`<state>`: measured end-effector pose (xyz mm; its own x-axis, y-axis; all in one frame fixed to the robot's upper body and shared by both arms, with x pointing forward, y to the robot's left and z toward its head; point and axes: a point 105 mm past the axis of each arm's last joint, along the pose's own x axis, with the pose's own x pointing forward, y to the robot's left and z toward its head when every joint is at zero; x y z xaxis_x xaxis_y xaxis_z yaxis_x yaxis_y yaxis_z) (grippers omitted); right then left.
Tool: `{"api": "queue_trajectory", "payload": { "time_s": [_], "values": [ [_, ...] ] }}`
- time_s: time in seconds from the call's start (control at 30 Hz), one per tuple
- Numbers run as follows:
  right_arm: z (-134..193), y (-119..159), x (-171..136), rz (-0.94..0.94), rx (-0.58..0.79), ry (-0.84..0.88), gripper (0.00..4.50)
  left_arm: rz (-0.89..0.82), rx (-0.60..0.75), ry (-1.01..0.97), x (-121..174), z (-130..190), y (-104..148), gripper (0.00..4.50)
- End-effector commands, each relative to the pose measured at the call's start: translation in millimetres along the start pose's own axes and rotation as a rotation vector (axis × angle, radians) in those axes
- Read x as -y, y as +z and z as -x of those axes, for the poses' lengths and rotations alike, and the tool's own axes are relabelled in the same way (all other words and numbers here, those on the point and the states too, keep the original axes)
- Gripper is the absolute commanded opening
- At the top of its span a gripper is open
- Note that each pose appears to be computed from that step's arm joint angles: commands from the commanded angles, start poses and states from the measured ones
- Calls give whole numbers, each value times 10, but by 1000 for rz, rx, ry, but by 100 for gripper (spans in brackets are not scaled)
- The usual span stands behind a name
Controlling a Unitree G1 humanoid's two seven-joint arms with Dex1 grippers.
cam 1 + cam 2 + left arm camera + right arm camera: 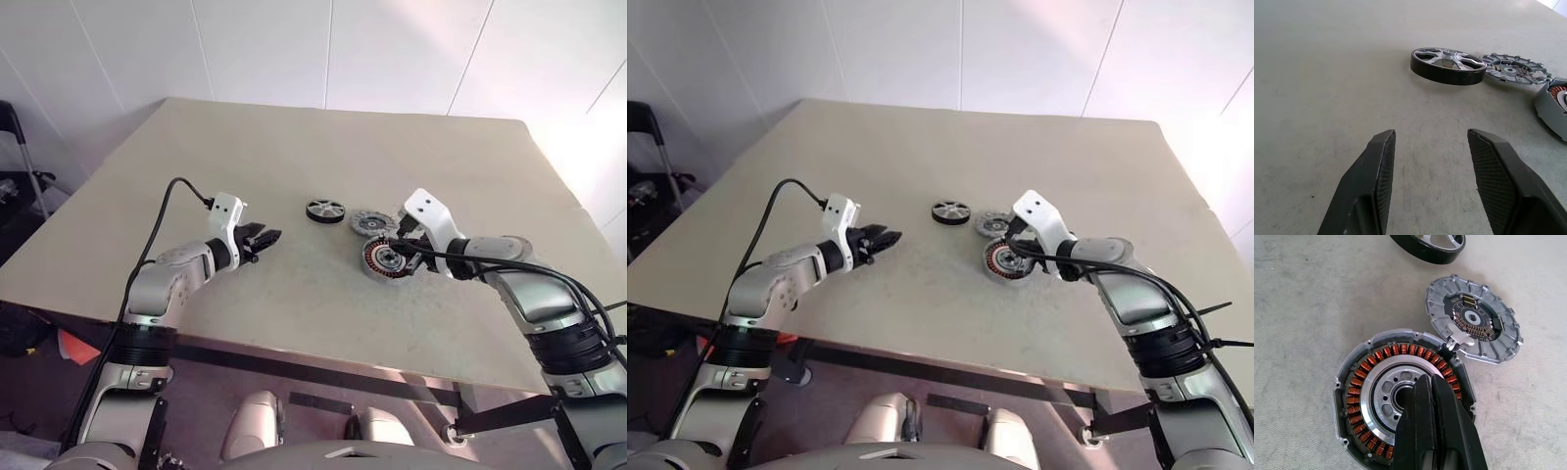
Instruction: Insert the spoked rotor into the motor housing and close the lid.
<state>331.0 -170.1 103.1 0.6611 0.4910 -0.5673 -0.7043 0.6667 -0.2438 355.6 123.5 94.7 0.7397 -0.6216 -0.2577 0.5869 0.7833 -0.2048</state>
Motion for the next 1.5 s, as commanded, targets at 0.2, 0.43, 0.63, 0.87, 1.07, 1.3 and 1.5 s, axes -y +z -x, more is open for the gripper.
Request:
{"api": "queue_trajectory", "payload": {
  "time_s": [0.2, 0.43, 0.63, 0.87, 1.07, 1.3, 1.5],
  "values": [
    [-68, -469, -113, -58, -117, 30, 2, -29, 48, -6, 12, 25, 168, 247],
    [-26, -229, -38, -38, -34, 10, 2, -28, 43, -8, 18, 30, 155, 247],
    [123, 139, 98, 33, 49, -32, 2, -25, 43, -10, 27, 21, 154, 247],
    [153, 187, 89, 55, 51, -35, 2, -22, 43, -10, 24, 23, 145, 247],
    [-25, -378, -49, -46, -91, 14, 2, -23, 43, -2, 5, 28, 144, 247],
    [-54, -314, 26, -57, -61, -19, 2, -24, 40, 8, -25, 32, 138, 247],
    [33, -25, 111, -6, 6, -47, 2, -21, 37, 7, -21, 21, 124, 247]
  ]
}}
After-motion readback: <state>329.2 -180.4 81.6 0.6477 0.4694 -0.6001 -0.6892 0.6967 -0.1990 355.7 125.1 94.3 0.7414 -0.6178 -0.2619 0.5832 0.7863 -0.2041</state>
